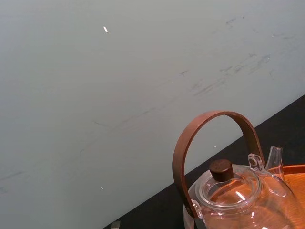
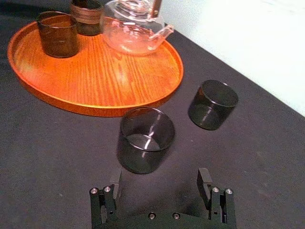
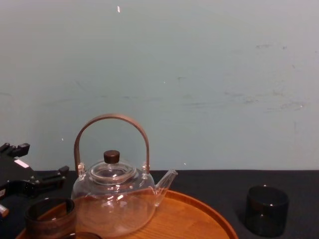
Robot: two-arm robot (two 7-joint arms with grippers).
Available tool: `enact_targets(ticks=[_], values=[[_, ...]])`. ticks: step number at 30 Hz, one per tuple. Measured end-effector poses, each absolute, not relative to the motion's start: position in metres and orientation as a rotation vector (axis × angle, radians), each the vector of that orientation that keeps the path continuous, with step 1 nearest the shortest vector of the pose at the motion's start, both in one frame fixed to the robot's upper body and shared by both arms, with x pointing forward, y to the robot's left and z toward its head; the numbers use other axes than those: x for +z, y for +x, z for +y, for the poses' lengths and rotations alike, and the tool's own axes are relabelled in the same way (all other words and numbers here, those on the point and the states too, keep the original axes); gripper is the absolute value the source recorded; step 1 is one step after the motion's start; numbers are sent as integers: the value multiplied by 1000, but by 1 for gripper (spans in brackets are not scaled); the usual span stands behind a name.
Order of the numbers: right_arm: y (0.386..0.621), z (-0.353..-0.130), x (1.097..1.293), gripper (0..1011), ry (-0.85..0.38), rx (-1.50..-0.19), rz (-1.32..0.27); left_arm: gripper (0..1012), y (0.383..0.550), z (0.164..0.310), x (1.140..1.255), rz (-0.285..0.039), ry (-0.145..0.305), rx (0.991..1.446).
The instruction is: Pick up the glass from the table and place it on the tray.
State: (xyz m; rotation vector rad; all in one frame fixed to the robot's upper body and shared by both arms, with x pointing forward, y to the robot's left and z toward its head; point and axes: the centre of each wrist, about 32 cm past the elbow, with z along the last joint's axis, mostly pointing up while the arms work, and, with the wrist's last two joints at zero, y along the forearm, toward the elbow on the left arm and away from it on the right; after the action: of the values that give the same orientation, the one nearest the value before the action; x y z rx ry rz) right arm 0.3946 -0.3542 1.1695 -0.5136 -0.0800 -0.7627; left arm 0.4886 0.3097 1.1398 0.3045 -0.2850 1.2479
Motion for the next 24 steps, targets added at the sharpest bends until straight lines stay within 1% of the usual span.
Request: enact_targets(ticks=[5, 14, 24], values=[[396, -350, 1169, 1002, -506, -735, -75, 1002, 489, 310, 1140, -285, 304, 1248], [402, -344, 1166, 1002, -486, -724, -53, 1001, 489, 310, 1140, -285, 304, 1248], [415, -336, 1162, 1002, -466, -718, 39, 1001, 489, 310, 1140, -285, 304, 1248]])
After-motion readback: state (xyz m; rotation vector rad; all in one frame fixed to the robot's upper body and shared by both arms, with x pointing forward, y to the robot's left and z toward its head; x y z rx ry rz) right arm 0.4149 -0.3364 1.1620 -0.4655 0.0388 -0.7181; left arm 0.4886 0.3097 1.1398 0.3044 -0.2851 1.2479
